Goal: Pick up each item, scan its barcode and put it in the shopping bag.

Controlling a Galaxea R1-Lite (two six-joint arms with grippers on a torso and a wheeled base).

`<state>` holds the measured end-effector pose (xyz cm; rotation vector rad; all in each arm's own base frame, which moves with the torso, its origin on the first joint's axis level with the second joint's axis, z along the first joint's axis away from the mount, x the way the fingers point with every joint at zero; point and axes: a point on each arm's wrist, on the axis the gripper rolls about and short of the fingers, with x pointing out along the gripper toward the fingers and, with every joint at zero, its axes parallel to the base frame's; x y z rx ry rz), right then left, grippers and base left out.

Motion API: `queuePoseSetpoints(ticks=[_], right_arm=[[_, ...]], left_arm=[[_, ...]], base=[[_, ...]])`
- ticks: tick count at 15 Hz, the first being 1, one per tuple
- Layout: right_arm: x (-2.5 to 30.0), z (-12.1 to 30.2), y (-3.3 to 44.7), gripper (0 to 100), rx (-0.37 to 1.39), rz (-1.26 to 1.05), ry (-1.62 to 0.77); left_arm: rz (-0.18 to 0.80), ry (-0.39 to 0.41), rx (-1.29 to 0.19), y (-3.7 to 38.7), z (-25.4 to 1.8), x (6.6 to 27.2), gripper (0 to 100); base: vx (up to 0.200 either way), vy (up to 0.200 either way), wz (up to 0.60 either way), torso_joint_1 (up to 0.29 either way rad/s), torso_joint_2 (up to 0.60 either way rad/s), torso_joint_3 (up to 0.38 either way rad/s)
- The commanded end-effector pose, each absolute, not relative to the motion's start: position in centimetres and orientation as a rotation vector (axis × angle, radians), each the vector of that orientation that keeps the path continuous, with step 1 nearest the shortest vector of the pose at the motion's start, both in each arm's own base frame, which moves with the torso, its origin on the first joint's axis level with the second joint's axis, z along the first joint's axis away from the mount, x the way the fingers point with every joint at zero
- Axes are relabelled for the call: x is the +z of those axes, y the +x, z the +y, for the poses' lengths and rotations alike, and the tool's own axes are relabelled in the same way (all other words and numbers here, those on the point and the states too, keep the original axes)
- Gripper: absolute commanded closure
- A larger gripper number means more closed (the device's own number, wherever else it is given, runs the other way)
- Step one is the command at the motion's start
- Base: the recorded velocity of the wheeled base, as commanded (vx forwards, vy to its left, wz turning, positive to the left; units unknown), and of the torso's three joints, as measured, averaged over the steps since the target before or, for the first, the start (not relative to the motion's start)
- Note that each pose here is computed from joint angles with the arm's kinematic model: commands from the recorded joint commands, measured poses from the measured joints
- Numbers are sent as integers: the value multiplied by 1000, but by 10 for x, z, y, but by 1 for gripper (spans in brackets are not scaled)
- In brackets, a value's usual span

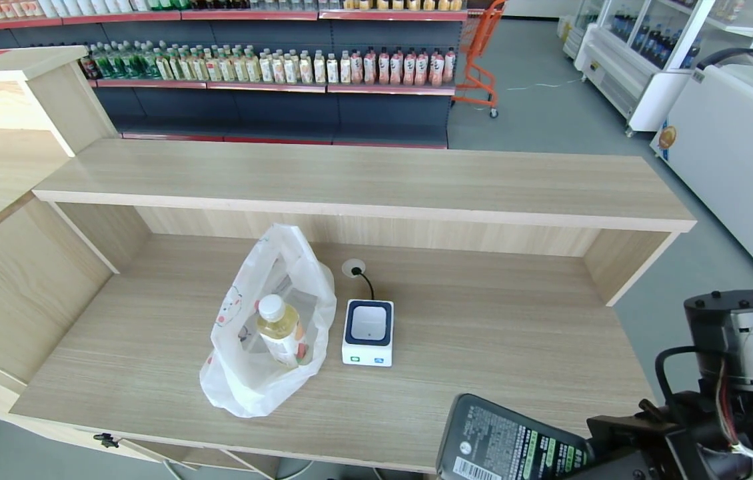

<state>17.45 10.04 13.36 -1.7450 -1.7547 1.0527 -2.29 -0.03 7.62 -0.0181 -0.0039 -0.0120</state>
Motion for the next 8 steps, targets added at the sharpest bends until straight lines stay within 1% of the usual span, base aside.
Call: queuePoseSetpoints(ticks=[1,3,4,5,6,7,8], right_arm=[[135,100,174,100,1051,-1753,-1746],[135,100,174,100,1076,-1729,-1729],[141,101,179,100,1095,-1684,-1700],[154,101,182,100,1153,-1560,-1618],[189,90,196,100,1098,-1354,-1597],[226,67,204,100,950,-1164,-1620],[236,50,205,100,889,-984,-1578]], left_arm=[[-4,-18,-12,-23,0,76,0],[-4,-18,-12,-23,0,76,0],[-4,-18,-12,-23,0,76,0],[-4,-18,-12,-23,0,76,0],[-4,-18,-12,-23,0,76,0],[-5,-18,-11,-23,0,76,0],[-4,-18,-12,-23,0,76,0]], base=[[0,0,0,0,0,0],[0,0,0,0,0,0],[0,0,0,0,0,0],[0,0,0,0,0,0],[0,0,0,0,0,0],[0,0,0,0,0,0],[0,0,0,0,0,0]])
